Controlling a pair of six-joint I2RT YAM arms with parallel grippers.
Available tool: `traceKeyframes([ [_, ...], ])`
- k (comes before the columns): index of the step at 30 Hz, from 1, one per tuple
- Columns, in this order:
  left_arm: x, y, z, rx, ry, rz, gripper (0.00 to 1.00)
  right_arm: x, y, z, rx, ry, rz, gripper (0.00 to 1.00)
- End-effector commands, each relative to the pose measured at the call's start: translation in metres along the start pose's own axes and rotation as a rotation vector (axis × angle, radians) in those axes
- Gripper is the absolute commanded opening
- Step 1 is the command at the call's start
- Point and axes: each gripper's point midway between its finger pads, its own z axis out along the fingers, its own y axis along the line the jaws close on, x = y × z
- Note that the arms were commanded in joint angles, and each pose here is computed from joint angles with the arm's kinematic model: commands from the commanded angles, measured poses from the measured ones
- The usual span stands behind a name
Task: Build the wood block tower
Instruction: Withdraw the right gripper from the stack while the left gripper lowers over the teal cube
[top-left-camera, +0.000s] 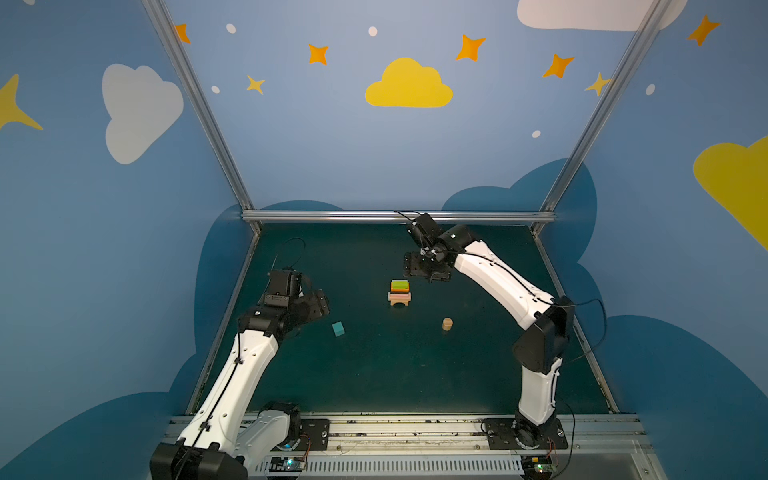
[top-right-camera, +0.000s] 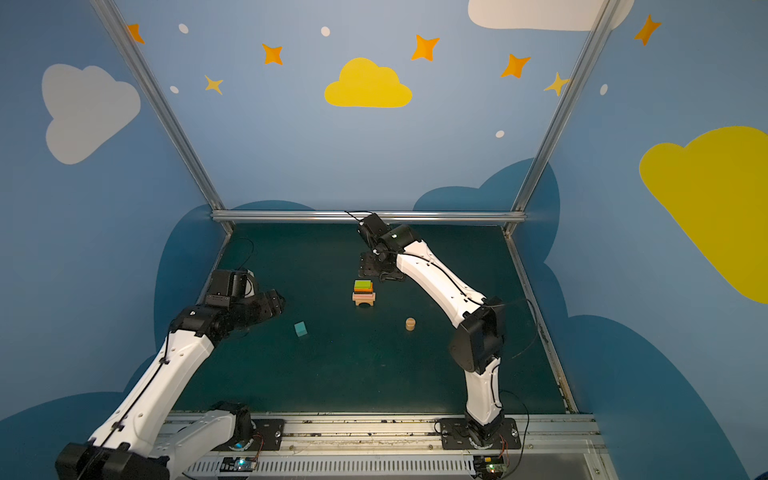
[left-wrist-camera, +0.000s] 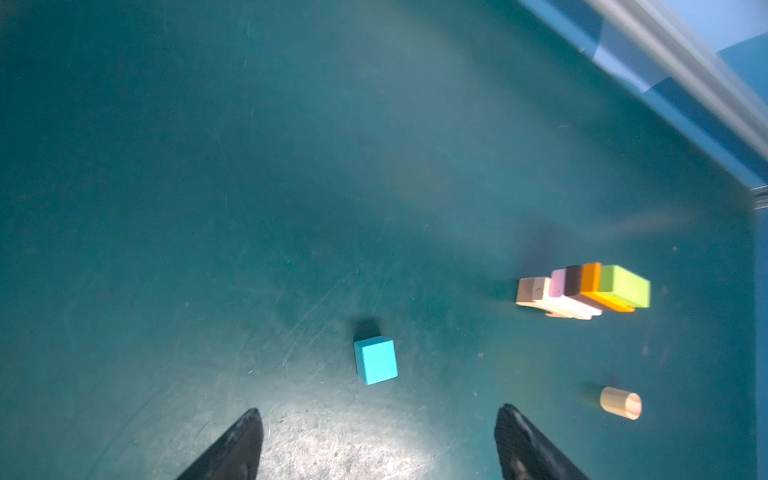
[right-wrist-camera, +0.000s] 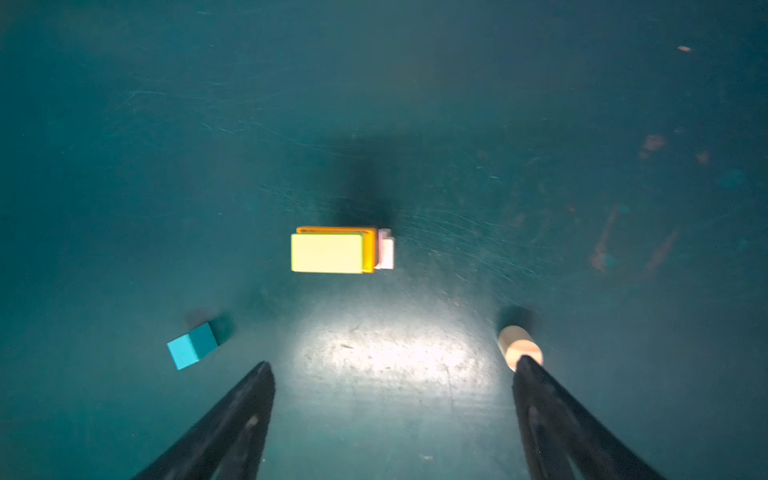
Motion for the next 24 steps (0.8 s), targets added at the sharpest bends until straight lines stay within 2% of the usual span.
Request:
traceKeyframes([
  [1, 0.004, -0.001, -0.001, -0.028, 0.050, 0.022, 0.86, -0.006, -0.019, -0.015, -0.005, -0.065, 0.029, 0.87],
  [8, 0.024, 0.001, 0.008, -0.121, 0.145, 0.027, 0.84, 0.007, -0.061, -0.027, -0.023, -0.114, 0.103, 0.86],
  [18, 0.047, -0.011, 0.019, -0.165, 0.233, 0.003, 0.83, 0.027, -0.104, -0.022, -0.072, -0.122, 0.181, 0.86],
  [24, 0.072, -0.011, 0.033, -0.257, 0.358, 0.020, 0.83, 0.038, -0.127, -0.025, -0.090, -0.138, 0.222, 0.86],
])
